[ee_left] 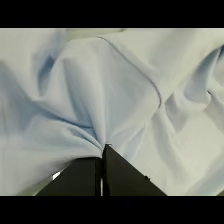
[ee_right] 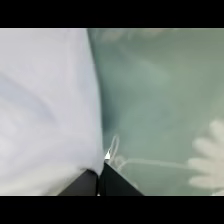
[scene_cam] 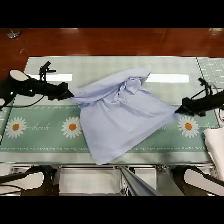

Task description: Fold the shirts.

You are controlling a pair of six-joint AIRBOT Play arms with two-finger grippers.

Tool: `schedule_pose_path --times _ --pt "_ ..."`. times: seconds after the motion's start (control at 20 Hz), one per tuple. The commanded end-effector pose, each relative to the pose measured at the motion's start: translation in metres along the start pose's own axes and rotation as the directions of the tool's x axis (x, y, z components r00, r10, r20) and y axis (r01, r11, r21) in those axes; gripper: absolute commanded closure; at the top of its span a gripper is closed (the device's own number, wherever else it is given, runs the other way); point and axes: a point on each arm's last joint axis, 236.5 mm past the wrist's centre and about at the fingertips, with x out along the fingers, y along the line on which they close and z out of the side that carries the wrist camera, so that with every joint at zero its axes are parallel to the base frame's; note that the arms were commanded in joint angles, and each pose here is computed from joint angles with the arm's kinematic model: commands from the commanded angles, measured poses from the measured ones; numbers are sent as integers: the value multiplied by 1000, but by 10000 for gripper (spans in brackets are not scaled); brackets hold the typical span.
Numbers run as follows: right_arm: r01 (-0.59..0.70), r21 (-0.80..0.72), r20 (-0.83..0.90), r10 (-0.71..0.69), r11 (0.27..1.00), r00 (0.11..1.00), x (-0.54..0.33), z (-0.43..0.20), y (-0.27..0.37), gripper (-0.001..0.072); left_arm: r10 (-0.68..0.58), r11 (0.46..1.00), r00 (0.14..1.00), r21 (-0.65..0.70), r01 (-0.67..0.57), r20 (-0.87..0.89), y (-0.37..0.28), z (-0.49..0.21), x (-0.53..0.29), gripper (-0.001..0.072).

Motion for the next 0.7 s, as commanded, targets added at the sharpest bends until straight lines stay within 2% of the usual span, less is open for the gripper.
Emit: schedule_pose_path --times 0.0,0.15,0.35,0.55,0.6,0.65 --pt "21 3 96 -21 1000 995 -29 72 -8 695 -42 999 999 22 42 21 -22 -45 -12 686" --pt "-12 -15 172 14 1000 985 -46 140 5 695 -67 998 995 10 68 -71 -42 -108 -7 686" --pt "-109 -77 290 127 991 949 -56 217 46 695 -63 998 982 -4 64 -180 -55 -174 16 685" --pt "-156 -73 308 171 985 936 -27 246 74 694 -36 999 993 14 38 -113 -56 -167 39 685" --pt "-159 -70 285 172 985 943 -16 244 76 670 -31 999 997 5 32 -70 -54 -155 40 685" --pt "-165 -52 266 173 985 948 -10 241 77 456 -24 1000 1000 -14 24 -12 -50 -137 37 685"
